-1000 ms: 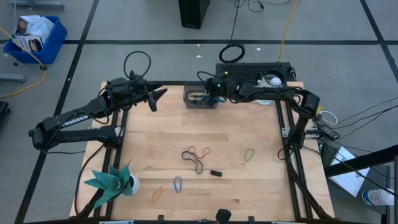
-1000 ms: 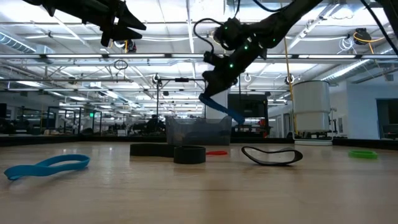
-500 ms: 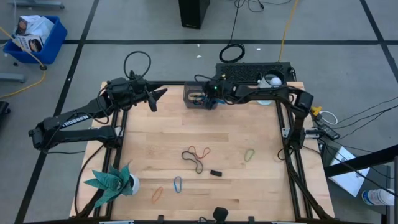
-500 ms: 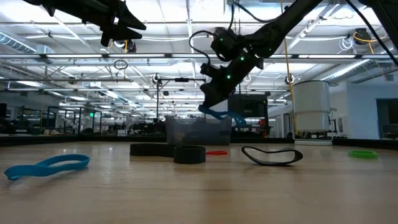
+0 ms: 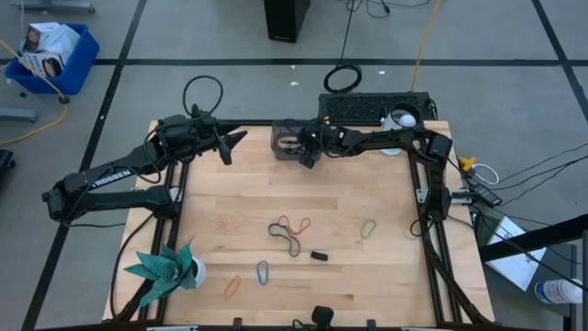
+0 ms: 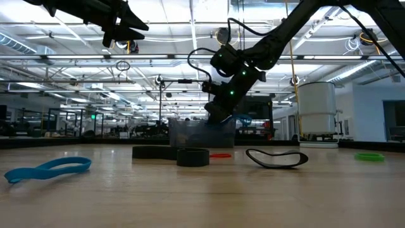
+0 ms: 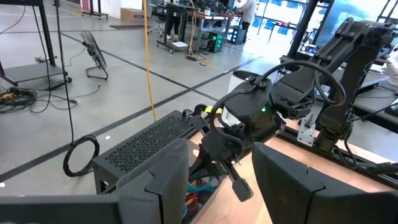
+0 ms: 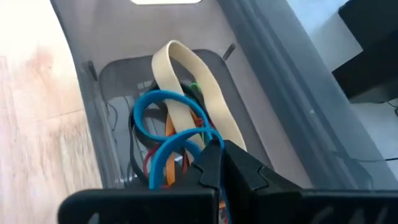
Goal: Pick and place rubber bands into bin
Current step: Put the top blue rubber band into the black bin
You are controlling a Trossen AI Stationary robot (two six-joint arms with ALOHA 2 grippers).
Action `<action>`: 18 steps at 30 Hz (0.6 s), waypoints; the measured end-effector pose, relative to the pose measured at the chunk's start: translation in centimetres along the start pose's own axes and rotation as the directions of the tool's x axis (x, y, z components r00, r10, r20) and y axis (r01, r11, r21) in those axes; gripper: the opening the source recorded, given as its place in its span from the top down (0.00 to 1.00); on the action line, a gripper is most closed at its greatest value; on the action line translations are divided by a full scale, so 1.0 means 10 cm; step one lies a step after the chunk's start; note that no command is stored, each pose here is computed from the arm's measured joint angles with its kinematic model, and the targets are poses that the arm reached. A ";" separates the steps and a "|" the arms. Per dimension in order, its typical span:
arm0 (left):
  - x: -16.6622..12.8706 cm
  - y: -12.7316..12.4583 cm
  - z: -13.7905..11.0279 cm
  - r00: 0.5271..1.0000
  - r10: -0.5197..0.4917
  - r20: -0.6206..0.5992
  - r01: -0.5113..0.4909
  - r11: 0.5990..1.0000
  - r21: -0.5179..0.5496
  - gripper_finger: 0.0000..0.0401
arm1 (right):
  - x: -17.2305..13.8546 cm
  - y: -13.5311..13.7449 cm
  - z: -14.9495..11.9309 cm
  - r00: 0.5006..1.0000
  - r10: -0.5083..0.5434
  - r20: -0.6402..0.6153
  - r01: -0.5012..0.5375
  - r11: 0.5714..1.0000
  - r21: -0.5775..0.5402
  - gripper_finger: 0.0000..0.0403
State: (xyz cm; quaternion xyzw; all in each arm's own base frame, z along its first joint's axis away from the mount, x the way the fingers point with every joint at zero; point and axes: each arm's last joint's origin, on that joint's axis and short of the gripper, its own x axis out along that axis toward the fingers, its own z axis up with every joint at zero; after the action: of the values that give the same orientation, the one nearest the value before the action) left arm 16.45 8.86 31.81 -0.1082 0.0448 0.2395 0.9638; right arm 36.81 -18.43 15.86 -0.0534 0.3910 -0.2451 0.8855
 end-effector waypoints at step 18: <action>0.00 0.01 0.00 1.000 0.027 0.005 -0.027 1.000 0.000 0.54 | -0.01 -0.01 0.07 0.997 -0.017 0.069 0.013 0.999 0.049 0.93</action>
State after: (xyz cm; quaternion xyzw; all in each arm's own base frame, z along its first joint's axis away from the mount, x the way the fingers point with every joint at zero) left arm 16.41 8.94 31.81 -0.1072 0.0438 0.2526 0.9606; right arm 37.22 -18.60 16.41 -0.0431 0.3535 -0.2593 0.8978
